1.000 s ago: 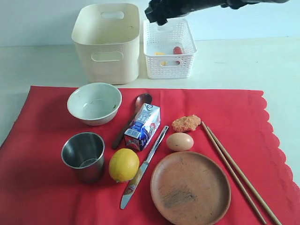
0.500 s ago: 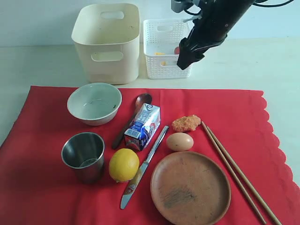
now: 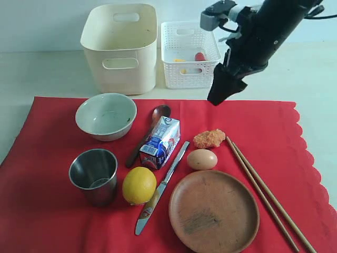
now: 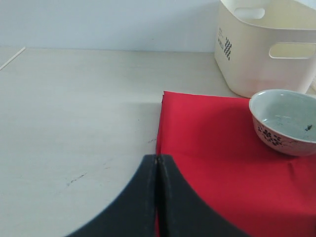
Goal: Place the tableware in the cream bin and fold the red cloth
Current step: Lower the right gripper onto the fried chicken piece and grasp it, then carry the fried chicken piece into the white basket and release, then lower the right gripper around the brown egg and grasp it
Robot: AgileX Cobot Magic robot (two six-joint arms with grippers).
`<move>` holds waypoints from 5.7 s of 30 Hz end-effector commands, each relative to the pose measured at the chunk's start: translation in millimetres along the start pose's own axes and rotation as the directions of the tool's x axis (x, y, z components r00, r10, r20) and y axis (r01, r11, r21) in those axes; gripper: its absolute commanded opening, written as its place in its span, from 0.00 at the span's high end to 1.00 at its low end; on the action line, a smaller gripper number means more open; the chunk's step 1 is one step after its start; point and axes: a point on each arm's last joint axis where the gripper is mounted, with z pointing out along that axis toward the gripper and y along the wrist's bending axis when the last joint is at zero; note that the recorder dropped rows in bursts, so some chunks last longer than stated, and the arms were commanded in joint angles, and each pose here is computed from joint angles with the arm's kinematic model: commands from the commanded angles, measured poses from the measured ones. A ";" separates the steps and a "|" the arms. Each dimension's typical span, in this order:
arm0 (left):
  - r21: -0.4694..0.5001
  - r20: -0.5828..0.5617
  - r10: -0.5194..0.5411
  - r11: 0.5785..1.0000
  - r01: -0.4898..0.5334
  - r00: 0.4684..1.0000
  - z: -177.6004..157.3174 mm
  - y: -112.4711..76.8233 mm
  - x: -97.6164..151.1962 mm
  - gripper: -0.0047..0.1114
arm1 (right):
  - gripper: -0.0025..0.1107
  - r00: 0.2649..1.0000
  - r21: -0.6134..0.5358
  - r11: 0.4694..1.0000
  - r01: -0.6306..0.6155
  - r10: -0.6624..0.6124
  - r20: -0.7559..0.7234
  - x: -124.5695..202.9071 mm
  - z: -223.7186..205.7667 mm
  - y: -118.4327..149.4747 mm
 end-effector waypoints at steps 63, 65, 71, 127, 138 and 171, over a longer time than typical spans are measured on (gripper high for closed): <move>-0.003 0.017 0.004 1.000 -0.004 1.000 -0.2 0.2 -0.6 0.96 | 0.98 0.982 0.067 0.981 0.184 -0.187 0.026 40.6 102.2 1.0; -0.003 0.017 0.004 1.000 -0.004 1.000 -0.2 0.2 -0.6 0.96 | 0.98 0.980 0.081 0.978 0.190 -0.194 0.044 37.6 93.7 2.9; -0.003 0.017 0.004 1.000 -0.004 1.000 -0.2 0.2 -0.6 0.96 | 0.98 0.971 0.147 0.968 0.204 -0.219 0.095 29.2 70.5 6.2; -0.003 0.017 0.004 1.000 -0.004 1.000 -0.2 0.2 -0.6 0.96 | 0.34 0.797 0.464 0.815 -0.347 -0.004 0.604 -73.7 89.7 -102.6; -0.003 0.017 0.004 1.000 -0.004 1.000 -0.2 0.2 -0.6 0.96 | 0.37 0.857 0.254 0.957 -0.140 -0.011 0.514 -81.5 49.0 -58.5; -0.003 0.017 0.004 1.000 -0.004 1.000 -0.2 0.2 -0.6 0.96 | 0.82 0.913 -0.009 0.942 -0.335 0.327 0.243 91.4 30.6 75.1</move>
